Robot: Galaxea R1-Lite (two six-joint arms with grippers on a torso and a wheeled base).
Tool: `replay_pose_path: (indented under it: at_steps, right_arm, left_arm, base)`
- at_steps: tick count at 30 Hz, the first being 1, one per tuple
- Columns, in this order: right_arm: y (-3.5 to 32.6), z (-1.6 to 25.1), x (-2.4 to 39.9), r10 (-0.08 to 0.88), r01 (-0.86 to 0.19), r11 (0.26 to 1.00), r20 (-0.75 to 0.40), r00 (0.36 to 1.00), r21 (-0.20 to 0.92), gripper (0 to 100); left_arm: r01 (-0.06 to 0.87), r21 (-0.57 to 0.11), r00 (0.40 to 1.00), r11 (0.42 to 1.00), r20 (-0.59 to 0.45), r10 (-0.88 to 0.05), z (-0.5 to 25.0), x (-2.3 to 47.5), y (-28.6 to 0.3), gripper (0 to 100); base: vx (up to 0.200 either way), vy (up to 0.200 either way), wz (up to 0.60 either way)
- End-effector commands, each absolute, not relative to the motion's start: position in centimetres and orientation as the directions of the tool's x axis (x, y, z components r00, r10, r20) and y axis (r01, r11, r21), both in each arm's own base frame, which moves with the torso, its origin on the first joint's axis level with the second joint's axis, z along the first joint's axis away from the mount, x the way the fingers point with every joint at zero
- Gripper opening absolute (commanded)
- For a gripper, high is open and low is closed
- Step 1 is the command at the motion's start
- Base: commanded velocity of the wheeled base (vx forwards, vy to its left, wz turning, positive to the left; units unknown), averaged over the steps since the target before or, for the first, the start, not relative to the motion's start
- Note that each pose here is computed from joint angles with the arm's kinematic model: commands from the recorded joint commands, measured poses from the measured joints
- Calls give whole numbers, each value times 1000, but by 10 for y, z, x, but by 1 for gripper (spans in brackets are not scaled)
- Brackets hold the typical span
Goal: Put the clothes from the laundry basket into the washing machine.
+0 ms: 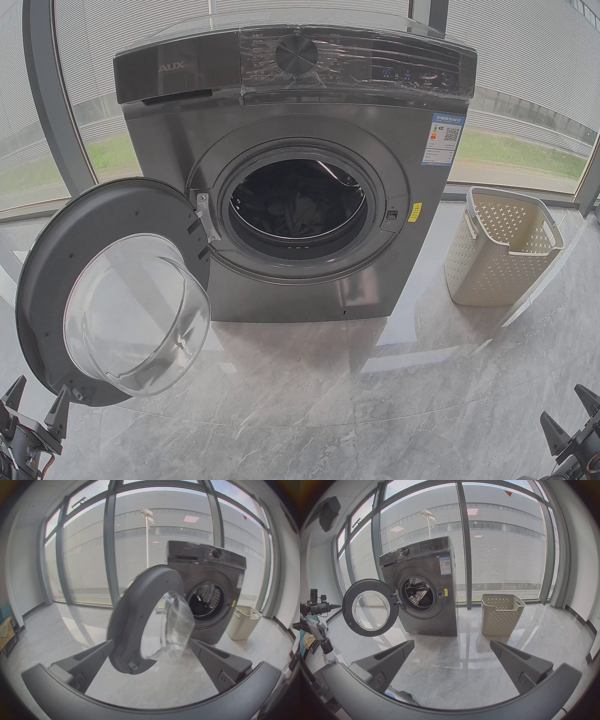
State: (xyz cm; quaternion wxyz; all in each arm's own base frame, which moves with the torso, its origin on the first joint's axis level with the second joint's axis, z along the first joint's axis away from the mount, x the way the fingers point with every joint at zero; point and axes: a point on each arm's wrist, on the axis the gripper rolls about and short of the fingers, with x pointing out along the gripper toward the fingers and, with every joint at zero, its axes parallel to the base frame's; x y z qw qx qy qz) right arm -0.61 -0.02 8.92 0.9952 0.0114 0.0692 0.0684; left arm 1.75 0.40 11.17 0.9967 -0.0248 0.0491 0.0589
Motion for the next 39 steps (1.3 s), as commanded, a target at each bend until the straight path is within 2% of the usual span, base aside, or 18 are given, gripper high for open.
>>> replay_pose_path:
  at_steps: [1, 3, 5, 8, 11, 12, 13, 18, 19, 23, 25, 29, 32, 34, 35, 36, 39]
  right_arm:
    - [3, 83, -23, 109, -109, 994, -6, 994, 21, 100]
    - [3, 82, -23, 127, -127, 992, 5, 992, 9, 100]
    - [3, 82, -25, 132, -130, 990, 23, 991, -49, 100]
    - [2, 82, -25, 115, -112, 987, 20, 993, -112, 100]
    - [0, 81, -25, 11, -10, 998, 11, 1000, -63, 100]
    - [0, 81, -25, 8, -7, 998, 9, 1000, -57, 100]
    - [0, 77, -24, 0, 0, 1000, -11, 1000, 14, 100]
    - [0, 76, -23, 15, -15, 1000, -5, 1000, 14, 100]
    - [0, 76, -23, 9, -9, 1000, -6, 1000, 12, 100]
    - [0, 76, -23, 12, -12, 1000, -5, 1000, 5, 100]
    - [0, 76, -23, 15, -15, 1000, -5, 1000, 6, 100]
    - [0, 76, -23, 14, -14, 1000, -5, 1000, 6, 100]
    - [0, 76, -23, 15, -15, 1000, -5, 1000, 6, 100]
    - [0, 76, -23, 15, -15, 1000, -5, 1000, 6, 100]
    - [0, 76, -23, 15, -15, 1000, -5, 1000, 6, 100]
    - [0, 76, -23, 15, -15, 1000, -5, 1000, 6, 100]
    - [0, 76, -23, 15, -15, 1000, -5, 1000, 6, 100]
  left_arm:
    - [-256, -58, 966, 965, -52, 254, 98, -1, 9, 100]
    - [-263, -44, 963, 964, -67, 260, 93, -5, 9, 100]
    - [-249, -16, 966, 968, -72, 248, 88, -9, 8, 100]
    - [-211, 16, 977, 977, -21, 212, 85, -15, 6, 100]
    - [-190, 22, 980, 981, 54, 189, 84, -22, 4, 100]
    - [-189, 22, 981, 982, 56, 188, 84, -22, 4, 100]
    - [-189, 26, 980, 982, 60, 188, 84, -22, 4, 100]
    - [-179, -2, 982, 984, 59, 178, 84, -22, 4, 100]
    - [-144, -4, 988, 990, 62, 144, 83, -23, 3, 100]
    - [-124, 22, 992, 992, 6, 124, 82, -24, 3, 100]
    - [-109, 20, 994, 994, 17, 109, 83, -25, 3, 100]
    - [-89, -55, 996, 994, 18, 90, 81, -25, 2, 100]
    - [-87, -43, 996, 995, 17, 87, 80, -24, 2, 100]
    - [-44, 11, 999, 999, -2, 44, 77, -24, 1, 100]
    - [-44, 11, 999, 999, -2, 44, 77, -24, 1, 100]
    - [2, 29, 1000, 1000, -3, -2, 77, -24, 0, 100]
    - [-6, 9, 1000, 1000, 2, 6, 76, -23, 0, 100]
  base:
    - [0, 0, 0]
    - [0, 0, 0]
    - [0, 0, 0]
    - [0, 0, 0]
    - [0, 0, 0]
    - [0, 0, 0]
    - [0, 0, 0]
    - [0, 0, 0]
    - [0, 0, 0]
    - [0, 0, 0]
    - [0, 0, 0]
    - [0, 0, 0]
    - [0, 0, 0]
    - [0, 0, 0]
    - [0, 0, 0]
    - [0, 0, 0]
    - [0, 0, 0]
